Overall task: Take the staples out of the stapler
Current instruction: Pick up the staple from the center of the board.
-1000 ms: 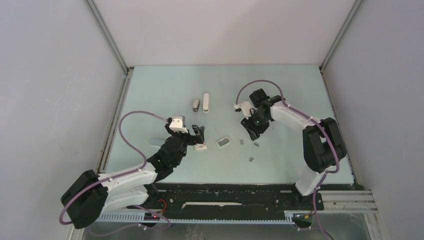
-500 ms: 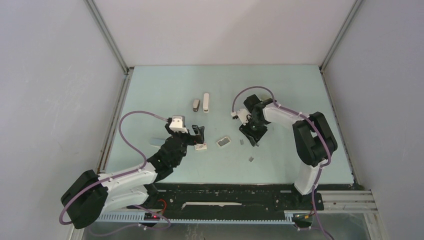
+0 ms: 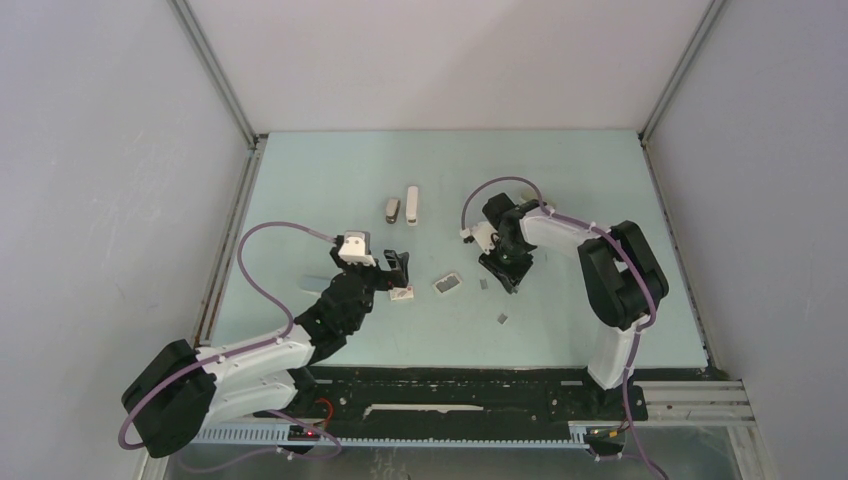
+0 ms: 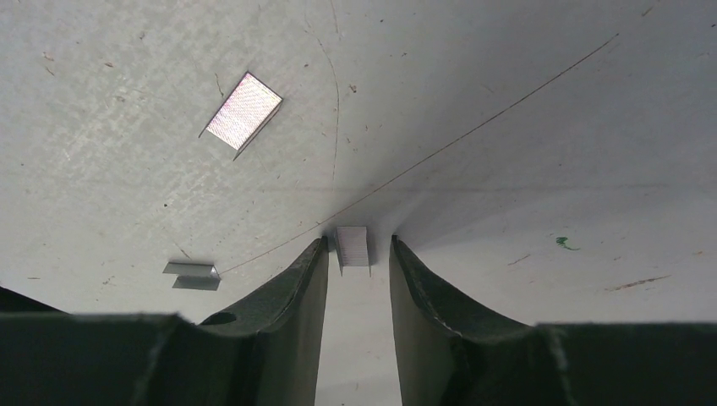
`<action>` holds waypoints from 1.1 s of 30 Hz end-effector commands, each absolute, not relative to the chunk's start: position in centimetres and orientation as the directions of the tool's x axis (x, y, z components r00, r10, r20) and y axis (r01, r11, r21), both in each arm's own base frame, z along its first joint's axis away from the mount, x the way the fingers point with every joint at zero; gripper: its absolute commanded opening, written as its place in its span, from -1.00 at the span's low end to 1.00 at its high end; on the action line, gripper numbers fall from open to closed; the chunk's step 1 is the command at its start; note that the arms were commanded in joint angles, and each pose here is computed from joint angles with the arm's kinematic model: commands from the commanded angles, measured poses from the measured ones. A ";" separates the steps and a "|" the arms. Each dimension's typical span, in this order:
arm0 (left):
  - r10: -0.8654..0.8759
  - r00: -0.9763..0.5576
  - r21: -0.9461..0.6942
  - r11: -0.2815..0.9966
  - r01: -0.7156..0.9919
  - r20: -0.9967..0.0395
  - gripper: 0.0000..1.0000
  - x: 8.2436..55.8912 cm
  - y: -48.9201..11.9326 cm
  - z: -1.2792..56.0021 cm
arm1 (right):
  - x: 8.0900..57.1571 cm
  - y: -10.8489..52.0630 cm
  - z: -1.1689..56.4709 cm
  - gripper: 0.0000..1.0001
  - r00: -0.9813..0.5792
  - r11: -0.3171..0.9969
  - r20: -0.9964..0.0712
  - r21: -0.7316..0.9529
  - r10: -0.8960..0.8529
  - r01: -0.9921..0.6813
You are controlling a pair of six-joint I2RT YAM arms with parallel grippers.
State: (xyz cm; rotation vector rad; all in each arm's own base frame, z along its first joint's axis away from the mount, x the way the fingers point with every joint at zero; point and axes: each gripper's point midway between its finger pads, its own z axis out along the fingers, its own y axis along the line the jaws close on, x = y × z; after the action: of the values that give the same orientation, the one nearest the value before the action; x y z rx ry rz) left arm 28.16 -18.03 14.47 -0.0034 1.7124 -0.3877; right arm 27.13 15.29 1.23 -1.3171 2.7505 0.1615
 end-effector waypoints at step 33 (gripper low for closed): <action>-0.260 -0.129 -0.283 0.934 0.218 -0.957 0.92 28.8 -18.4 17.1 | 27.7 17.1 1.7 -0.21 -0.607 0.613 -0.183 0.029 -0.773 -0.789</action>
State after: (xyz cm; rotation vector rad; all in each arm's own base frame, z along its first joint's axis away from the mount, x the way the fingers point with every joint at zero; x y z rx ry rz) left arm 28.15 -18.03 14.46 -0.0032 1.7127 -0.3874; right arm 27.18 15.46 1.22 -1.3159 2.7459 0.1152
